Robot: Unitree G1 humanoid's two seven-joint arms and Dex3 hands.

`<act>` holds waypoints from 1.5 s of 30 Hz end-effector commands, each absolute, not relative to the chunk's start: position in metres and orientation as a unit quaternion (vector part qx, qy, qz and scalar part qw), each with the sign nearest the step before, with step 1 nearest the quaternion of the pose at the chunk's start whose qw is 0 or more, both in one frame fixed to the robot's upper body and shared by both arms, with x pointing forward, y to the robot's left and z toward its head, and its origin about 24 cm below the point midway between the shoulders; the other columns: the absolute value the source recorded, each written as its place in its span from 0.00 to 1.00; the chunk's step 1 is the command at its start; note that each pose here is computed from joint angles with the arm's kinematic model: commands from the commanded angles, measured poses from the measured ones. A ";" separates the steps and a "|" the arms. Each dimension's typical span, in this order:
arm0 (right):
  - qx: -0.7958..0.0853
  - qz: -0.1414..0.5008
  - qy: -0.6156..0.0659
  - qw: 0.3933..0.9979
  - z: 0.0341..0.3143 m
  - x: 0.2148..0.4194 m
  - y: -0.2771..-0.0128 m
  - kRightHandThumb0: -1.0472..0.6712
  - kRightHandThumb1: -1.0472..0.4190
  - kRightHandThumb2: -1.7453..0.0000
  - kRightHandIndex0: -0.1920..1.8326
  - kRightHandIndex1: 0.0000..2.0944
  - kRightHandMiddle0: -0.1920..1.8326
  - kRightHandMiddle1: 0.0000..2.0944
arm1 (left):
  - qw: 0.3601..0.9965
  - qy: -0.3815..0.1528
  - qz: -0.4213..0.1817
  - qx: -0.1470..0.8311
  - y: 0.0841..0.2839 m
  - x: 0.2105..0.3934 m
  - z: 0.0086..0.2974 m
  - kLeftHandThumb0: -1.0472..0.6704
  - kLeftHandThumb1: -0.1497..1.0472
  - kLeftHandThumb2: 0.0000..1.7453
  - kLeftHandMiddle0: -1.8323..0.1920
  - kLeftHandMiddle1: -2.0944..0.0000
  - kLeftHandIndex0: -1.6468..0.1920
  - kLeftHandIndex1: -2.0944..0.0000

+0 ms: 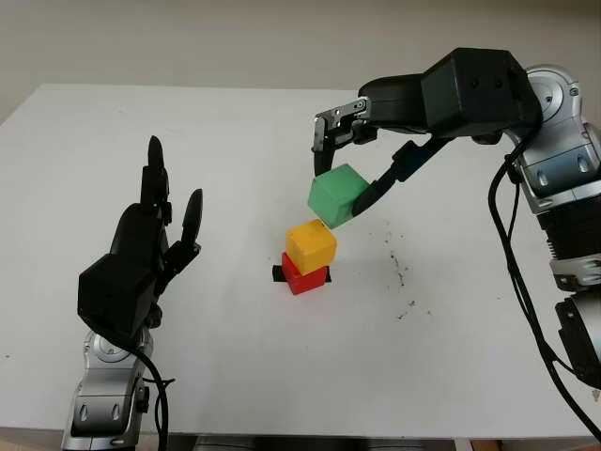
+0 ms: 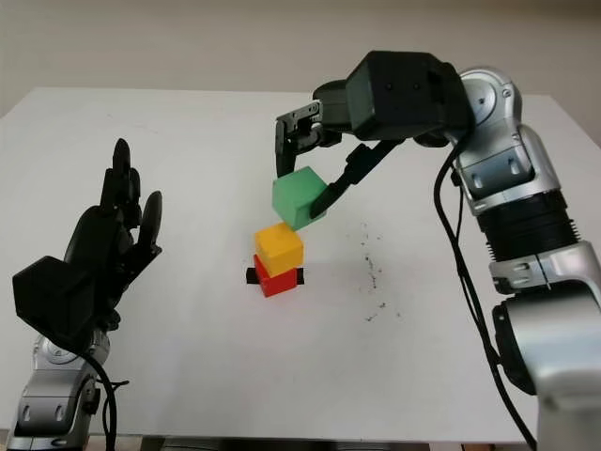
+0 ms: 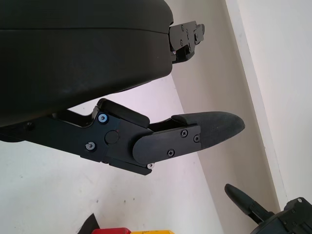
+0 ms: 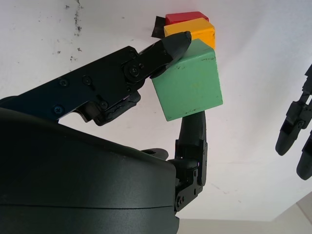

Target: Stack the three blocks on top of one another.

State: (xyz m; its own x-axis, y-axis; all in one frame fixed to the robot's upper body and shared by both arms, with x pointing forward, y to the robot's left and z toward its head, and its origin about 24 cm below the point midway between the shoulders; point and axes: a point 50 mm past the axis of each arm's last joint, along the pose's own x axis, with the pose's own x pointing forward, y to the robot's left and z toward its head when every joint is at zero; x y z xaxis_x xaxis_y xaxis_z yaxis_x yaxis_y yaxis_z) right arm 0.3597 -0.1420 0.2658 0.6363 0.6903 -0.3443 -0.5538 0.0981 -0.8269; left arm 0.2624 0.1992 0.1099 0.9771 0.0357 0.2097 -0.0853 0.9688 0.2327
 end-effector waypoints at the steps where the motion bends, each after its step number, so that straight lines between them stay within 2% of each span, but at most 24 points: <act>1: -0.525 0.422 -0.073 0.735 0.266 0.358 -0.138 0.32 0.08 0.97 0.24 0.02 0.26 0.78 | 0.986 -0.107 0.031 0.120 0.197 0.261 0.112 0.16 1.00 0.35 1.00 0.97 1.00 0.99; 19: -0.514 0.444 -0.057 0.732 0.256 0.362 -0.123 0.31 0.09 0.97 0.24 0.02 0.27 0.76 | 0.986 -0.108 0.029 0.123 0.197 0.260 0.110 0.16 1.00 0.35 1.00 0.98 1.00 1.00; 45: -0.512 0.452 -0.039 0.729 0.244 0.366 -0.119 0.32 0.08 0.97 0.25 0.03 0.25 0.76 | 0.986 -0.108 0.028 0.122 0.196 0.259 0.109 0.16 1.00 0.36 1.00 0.99 1.00 1.00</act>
